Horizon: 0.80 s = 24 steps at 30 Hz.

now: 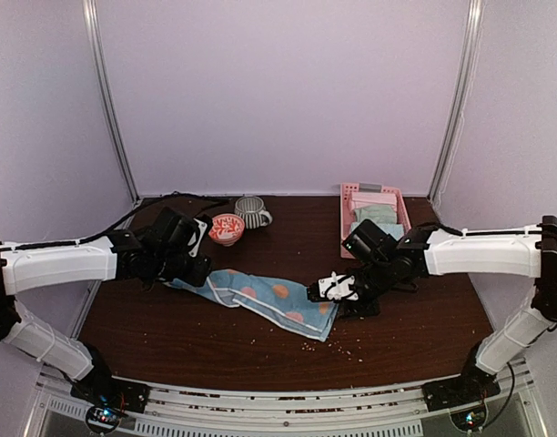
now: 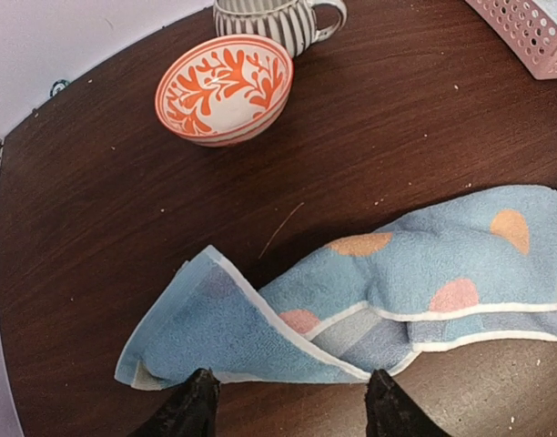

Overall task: Roll the towels
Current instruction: Pick up the towel from the center of the board.

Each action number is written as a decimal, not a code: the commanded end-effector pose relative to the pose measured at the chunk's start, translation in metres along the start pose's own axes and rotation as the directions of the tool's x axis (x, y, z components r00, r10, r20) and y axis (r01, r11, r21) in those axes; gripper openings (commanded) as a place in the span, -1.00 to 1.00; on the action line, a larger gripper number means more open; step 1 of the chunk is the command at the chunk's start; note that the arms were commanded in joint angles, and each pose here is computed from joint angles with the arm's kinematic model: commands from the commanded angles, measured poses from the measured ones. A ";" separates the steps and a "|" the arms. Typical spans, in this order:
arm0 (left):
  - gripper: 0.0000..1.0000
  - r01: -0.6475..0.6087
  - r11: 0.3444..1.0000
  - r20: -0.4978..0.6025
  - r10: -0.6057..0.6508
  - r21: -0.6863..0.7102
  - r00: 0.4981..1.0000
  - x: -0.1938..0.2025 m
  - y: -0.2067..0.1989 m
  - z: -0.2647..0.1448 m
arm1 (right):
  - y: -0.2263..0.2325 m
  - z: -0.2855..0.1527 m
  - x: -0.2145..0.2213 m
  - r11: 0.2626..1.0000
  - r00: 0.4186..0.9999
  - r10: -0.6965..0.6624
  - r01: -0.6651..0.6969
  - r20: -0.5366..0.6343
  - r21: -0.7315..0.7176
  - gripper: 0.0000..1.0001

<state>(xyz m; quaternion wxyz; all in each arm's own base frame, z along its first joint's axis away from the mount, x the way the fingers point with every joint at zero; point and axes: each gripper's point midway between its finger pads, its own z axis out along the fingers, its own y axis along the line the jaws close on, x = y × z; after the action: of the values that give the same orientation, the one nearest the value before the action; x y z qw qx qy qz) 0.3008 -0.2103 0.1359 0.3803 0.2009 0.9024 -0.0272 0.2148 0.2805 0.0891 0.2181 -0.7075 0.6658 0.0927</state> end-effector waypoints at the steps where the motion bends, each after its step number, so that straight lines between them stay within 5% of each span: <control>1: 0.15 0.063 0.998 0.034 -0.063 0.016 0.997 -0.005 -0.001 -0.003 | -0.015 0.016 -0.004 0.977 0.986 -0.144 0.155 -0.082 0.148 -0.23; 17: 0.23 0.138 0.986 -0.036 -0.141 -0.093 0.989 0.012 0.025 0.005 | -0.009 0.061 -0.002 0.951 0.945 -0.264 0.288 -0.195 0.113 -0.05; 24: 0.32 0.271 0.948 -0.107 -0.291 -0.170 0.951 0.034 0.055 0.025 | -0.026 0.065 -0.025 0.971 0.976 -0.169 0.188 -0.136 0.148 -0.60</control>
<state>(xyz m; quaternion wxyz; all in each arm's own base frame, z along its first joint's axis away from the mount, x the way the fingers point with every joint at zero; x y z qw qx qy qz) 0.3144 -0.1653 0.1140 0.3464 0.0862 0.9341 -0.0034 0.2356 0.3132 0.0353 0.2179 -0.7684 0.6007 -0.0351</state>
